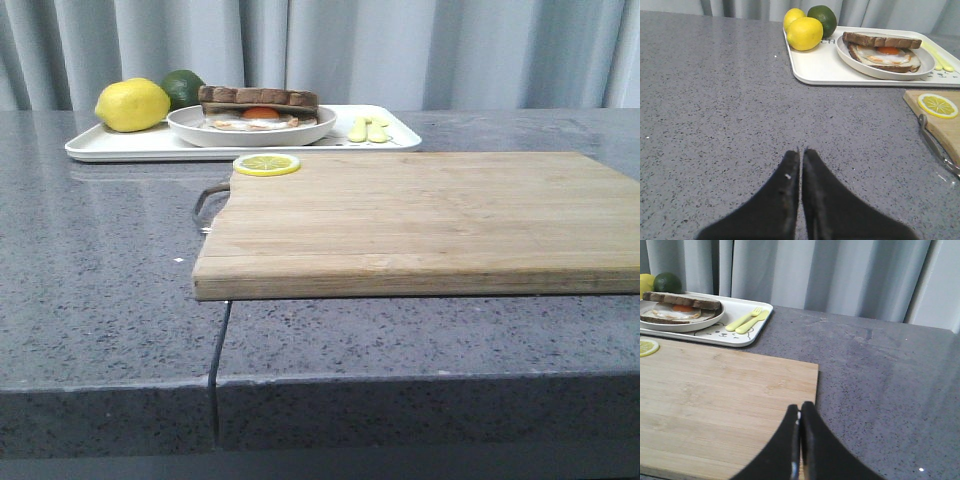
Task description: Place bread and move sandwich to tray
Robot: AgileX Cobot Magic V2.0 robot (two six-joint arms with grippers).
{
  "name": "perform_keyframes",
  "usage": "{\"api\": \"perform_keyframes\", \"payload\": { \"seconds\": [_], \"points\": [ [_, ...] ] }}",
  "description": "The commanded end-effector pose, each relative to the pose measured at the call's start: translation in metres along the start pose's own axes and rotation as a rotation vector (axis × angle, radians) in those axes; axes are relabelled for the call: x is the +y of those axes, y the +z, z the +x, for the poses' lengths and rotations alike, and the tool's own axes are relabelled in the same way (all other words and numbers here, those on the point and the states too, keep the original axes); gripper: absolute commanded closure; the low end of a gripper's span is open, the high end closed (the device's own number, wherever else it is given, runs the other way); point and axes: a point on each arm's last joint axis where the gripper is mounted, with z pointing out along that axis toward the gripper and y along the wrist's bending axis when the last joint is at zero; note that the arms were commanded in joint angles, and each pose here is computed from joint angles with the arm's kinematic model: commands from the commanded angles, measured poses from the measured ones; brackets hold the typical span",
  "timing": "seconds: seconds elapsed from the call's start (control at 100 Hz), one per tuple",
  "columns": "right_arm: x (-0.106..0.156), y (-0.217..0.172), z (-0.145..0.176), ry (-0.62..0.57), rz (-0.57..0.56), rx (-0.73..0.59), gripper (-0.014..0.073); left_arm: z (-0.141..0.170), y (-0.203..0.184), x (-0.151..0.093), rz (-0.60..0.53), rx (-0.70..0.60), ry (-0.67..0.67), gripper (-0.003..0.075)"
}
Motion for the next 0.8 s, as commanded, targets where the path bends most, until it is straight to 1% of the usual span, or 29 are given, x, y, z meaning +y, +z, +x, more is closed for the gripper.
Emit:
{"api": "perform_keyframes", "payload": {
  "seconds": [0.0,0.79],
  "points": [
    [-0.0015,-0.0018,-0.0166,-0.019,0.016,-0.108,0.0711,-0.016,-0.0028,-0.0015,0.003,-0.102,-0.022,0.0739],
    [-0.0015,-0.0017,-0.0158,-0.018,0.015,-0.099,0.0711,-0.0152,-0.0025,-0.0018,0.007,-0.098,-0.018,0.0739]
  ]
}}
